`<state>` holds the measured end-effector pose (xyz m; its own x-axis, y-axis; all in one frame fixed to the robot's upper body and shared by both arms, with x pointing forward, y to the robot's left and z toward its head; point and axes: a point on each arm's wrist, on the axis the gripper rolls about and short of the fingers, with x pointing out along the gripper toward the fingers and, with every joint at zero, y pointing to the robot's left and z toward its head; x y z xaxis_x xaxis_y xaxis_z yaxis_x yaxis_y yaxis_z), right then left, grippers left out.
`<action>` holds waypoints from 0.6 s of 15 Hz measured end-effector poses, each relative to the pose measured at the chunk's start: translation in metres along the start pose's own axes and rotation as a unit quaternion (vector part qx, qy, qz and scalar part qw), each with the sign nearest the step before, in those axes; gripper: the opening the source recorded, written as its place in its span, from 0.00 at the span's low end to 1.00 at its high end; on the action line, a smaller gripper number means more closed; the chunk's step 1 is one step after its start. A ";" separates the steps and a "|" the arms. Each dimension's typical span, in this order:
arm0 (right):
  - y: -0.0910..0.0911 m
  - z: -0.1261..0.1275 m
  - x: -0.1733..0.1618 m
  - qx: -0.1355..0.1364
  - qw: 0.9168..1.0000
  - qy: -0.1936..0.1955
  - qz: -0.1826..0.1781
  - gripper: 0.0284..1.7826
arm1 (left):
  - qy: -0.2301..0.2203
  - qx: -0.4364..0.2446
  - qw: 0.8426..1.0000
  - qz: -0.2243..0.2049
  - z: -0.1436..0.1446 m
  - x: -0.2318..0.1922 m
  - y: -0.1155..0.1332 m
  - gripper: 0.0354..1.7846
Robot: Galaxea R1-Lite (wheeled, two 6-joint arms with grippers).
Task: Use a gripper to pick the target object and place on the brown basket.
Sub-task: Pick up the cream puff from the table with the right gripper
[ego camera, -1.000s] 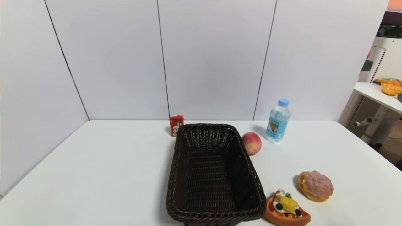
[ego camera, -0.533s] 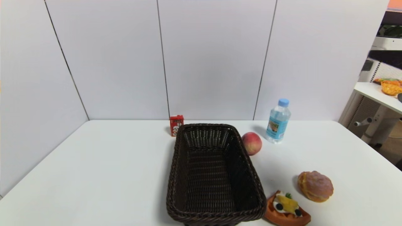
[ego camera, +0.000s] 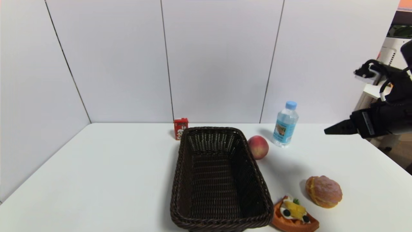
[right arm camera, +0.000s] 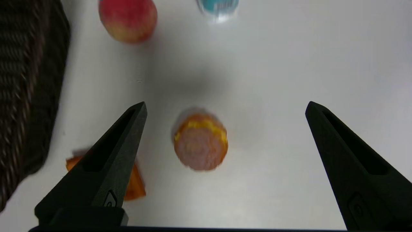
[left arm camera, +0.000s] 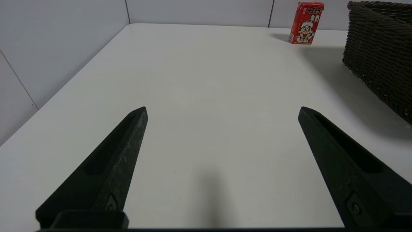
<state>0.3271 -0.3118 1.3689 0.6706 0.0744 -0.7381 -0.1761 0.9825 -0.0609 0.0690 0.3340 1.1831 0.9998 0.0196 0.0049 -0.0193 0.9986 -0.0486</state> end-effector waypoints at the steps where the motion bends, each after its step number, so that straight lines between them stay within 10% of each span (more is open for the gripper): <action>1: 0.000 -0.004 0.004 0.001 0.999 0.037 0.004 0.95 | 0.000 0.000 1.000 0.000 0.000 0.000 0.000 0.94; 9: 0.003 -0.024 0.040 -0.011 0.975 0.216 0.055 0.95 | 0.000 0.000 1.000 0.000 0.000 0.000 0.000 0.94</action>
<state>0.3358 -0.3104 1.3233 0.2818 0.0951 -0.9547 -0.2473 0.9686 0.0234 0.0690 0.3339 1.1830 0.9998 0.0191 0.0045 -0.0189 0.9986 -0.0486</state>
